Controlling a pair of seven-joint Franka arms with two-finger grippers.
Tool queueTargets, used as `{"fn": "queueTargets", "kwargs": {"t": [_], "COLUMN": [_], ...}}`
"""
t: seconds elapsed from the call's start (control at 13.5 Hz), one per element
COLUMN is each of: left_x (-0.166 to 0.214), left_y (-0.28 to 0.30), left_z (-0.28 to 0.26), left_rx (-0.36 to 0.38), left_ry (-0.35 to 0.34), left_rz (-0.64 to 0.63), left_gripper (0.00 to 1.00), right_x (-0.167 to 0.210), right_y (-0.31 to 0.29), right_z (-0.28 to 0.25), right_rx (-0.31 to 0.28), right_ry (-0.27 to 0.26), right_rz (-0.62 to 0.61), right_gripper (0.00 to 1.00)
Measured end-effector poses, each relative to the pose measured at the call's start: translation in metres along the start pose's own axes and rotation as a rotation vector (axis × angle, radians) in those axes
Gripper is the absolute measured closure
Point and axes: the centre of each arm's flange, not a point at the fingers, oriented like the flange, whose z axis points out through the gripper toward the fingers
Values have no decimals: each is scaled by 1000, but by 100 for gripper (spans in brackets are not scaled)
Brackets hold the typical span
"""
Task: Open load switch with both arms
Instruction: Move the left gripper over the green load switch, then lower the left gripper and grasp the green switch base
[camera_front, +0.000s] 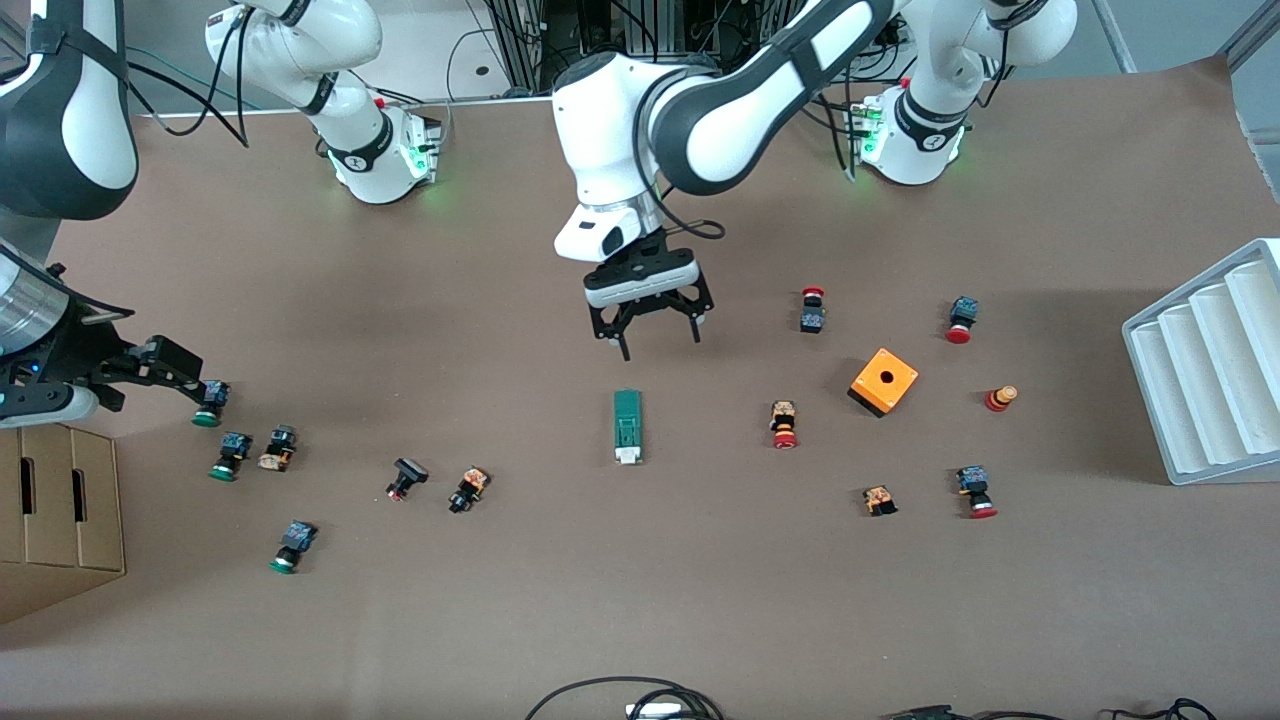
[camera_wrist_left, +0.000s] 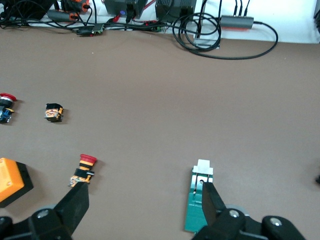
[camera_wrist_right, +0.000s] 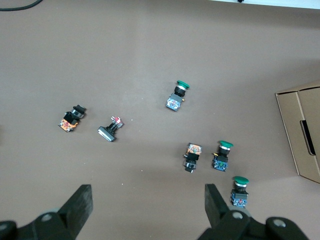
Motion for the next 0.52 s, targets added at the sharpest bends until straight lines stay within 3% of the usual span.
{"fn": "queueTargets", "kwargs": {"t": [0.52], "left_x": [-80], "left_y": [41], "left_z": [42], "left_rx": [-25], "left_ry": [190], "left_rz": [4], "left_gripper": [0], "right_x": [0], "right_y": [-1], "right_z": [0], "right_rx": [0], "right_ry": [1], "right_rz": [-2], "right_gripper": [0]}}
